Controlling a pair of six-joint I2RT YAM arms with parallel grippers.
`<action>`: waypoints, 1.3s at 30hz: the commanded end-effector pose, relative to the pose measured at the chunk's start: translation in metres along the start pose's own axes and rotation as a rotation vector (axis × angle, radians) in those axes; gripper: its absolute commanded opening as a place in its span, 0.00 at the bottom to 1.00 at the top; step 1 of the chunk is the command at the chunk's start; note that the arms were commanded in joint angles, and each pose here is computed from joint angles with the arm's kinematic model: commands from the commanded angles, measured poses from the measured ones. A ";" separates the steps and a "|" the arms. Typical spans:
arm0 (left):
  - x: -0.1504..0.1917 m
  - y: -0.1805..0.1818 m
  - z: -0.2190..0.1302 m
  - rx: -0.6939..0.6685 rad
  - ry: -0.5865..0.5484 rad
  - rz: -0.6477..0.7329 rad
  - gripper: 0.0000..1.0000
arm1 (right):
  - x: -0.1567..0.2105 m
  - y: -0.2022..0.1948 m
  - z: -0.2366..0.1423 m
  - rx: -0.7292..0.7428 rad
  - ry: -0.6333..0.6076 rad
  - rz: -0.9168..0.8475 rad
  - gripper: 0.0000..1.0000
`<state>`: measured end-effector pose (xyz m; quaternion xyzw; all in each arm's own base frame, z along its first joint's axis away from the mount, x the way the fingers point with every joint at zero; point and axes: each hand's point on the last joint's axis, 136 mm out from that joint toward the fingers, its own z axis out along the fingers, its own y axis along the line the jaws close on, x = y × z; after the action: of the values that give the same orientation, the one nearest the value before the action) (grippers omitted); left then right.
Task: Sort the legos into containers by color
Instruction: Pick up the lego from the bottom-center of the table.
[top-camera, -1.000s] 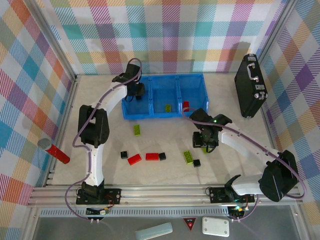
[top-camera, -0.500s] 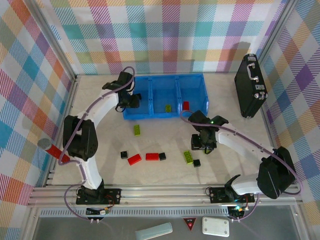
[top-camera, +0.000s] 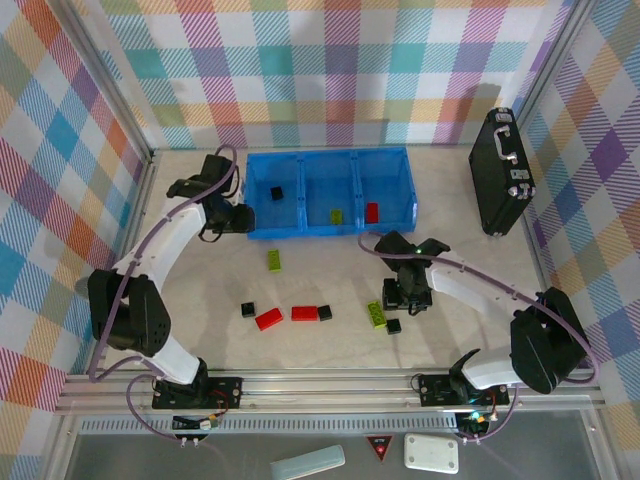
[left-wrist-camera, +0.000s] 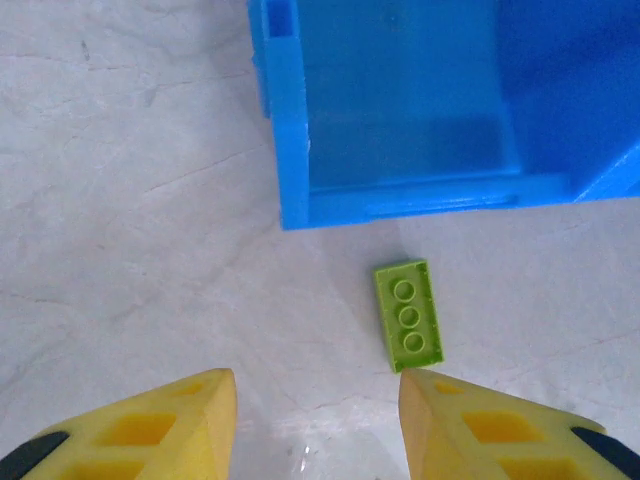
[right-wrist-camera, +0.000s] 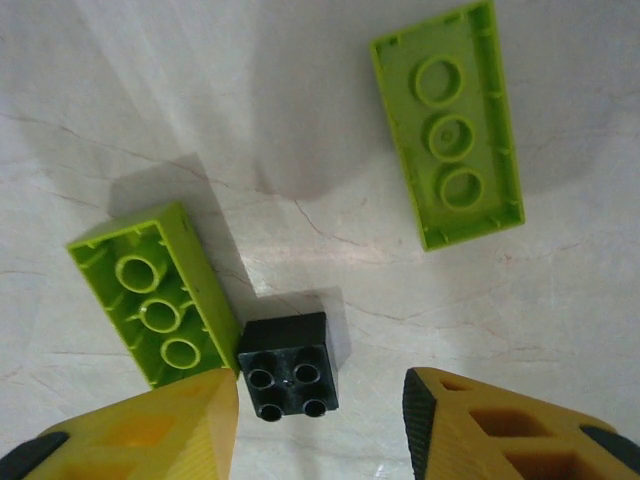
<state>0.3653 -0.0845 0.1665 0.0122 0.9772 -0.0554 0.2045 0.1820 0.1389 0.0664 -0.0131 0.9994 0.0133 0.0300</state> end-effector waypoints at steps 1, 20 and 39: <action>0.018 0.010 -0.008 -0.026 0.035 0.034 0.47 | 0.014 0.002 0.008 -0.003 0.042 0.028 0.49; 0.038 0.021 0.023 -0.004 0.072 0.028 0.45 | 0.046 0.011 0.037 0.005 0.108 0.012 0.49; 0.039 0.022 0.024 -0.005 0.073 0.027 0.44 | 0.037 0.004 0.041 0.065 0.056 0.015 0.47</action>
<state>0.3449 -0.0691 0.1313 0.0263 0.9825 -0.0466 0.1784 0.1446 0.1476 0.0238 -0.0153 0.9999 -0.0021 -0.0069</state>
